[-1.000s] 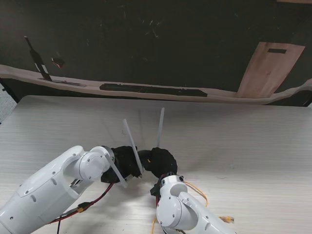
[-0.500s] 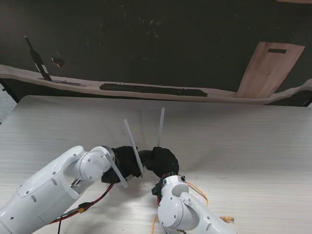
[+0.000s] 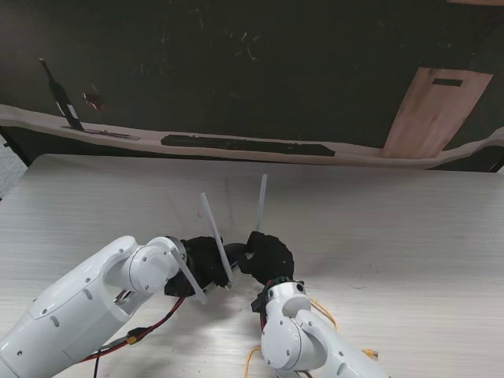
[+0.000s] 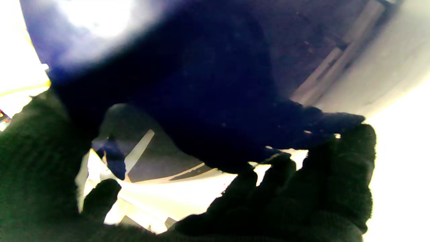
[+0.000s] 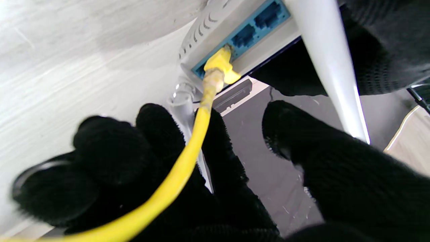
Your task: Untangle the Ethernet cable and plug it into the router
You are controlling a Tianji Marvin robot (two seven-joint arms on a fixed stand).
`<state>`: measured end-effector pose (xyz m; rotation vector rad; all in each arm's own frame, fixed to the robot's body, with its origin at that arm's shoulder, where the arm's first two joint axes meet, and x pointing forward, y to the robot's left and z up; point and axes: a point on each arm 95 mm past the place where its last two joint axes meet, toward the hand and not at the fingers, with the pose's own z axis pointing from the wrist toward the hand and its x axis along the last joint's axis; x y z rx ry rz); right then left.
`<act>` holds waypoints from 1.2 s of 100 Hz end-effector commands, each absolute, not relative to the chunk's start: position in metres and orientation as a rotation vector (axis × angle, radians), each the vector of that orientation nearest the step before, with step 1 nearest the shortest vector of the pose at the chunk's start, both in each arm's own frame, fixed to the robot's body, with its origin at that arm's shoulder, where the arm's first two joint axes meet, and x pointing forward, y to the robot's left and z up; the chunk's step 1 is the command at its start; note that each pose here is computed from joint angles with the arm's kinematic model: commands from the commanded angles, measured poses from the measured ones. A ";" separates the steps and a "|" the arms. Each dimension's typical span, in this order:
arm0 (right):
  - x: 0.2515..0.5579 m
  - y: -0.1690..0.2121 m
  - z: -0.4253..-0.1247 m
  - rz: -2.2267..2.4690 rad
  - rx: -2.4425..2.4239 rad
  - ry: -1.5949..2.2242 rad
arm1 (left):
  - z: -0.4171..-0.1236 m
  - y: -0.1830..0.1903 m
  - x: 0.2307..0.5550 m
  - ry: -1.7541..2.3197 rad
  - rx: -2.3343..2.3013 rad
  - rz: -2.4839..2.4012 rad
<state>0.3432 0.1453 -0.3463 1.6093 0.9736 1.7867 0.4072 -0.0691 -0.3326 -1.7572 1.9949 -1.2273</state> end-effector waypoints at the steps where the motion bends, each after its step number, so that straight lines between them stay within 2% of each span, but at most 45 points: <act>1: 0.341 0.143 -0.348 1.784 1.591 1.000 | -0.401 -0.056 0.368 2.118 -1.940 -0.984; 60: 0.336 0.131 -0.344 1.746 1.425 1.151 | -0.402 -0.054 0.368 2.110 -1.948 -0.972; 120: 0.333 0.137 -0.344 1.787 1.371 1.213 | -0.403 -0.053 0.368 2.110 -1.954 -0.957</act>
